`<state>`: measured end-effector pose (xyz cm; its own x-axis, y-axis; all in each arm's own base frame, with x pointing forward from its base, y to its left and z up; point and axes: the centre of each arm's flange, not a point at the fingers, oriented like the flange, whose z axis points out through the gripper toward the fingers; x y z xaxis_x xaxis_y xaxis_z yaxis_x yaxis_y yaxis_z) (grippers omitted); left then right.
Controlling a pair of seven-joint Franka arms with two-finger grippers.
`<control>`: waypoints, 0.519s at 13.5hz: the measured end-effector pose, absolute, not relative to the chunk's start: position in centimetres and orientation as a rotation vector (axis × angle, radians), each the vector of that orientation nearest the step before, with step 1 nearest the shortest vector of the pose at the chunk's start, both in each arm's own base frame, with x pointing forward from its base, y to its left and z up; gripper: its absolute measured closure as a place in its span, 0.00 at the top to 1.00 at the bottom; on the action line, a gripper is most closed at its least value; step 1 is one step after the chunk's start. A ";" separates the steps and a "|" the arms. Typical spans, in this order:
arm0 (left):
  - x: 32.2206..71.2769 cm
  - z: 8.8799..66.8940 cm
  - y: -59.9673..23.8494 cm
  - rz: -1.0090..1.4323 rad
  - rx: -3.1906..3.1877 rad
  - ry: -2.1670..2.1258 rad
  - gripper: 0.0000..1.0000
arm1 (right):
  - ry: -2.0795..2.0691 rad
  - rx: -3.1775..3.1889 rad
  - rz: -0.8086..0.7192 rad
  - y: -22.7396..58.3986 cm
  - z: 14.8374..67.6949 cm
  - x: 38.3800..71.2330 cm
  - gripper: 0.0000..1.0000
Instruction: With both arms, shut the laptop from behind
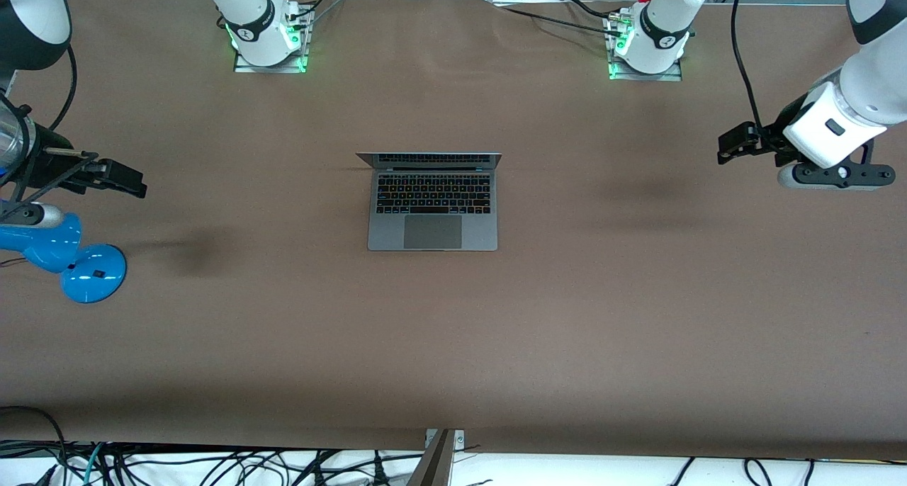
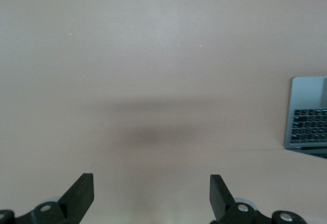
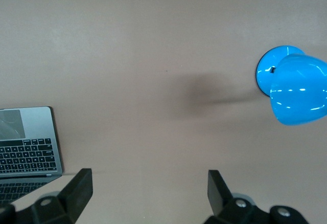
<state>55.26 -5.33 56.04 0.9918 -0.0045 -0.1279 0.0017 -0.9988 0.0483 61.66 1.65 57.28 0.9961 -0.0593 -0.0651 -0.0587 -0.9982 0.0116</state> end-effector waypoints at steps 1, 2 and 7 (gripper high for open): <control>55.2 56.0 -5.7 -0.201 3.078 -0.008 1.00 | -0.092 3.129 -0.093 1.7 57.5 61.7 1.00; 55.2 56.0 -6.0 -0.204 3.073 -0.015 1.00 | -0.092 3.130 -0.086 1.7 57.6 61.7 1.00; 54.2 56.3 -12.1 -0.209 3.080 0.026 1.00 | 0.104 3.141 -0.102 2.3 57.1 62.0 1.00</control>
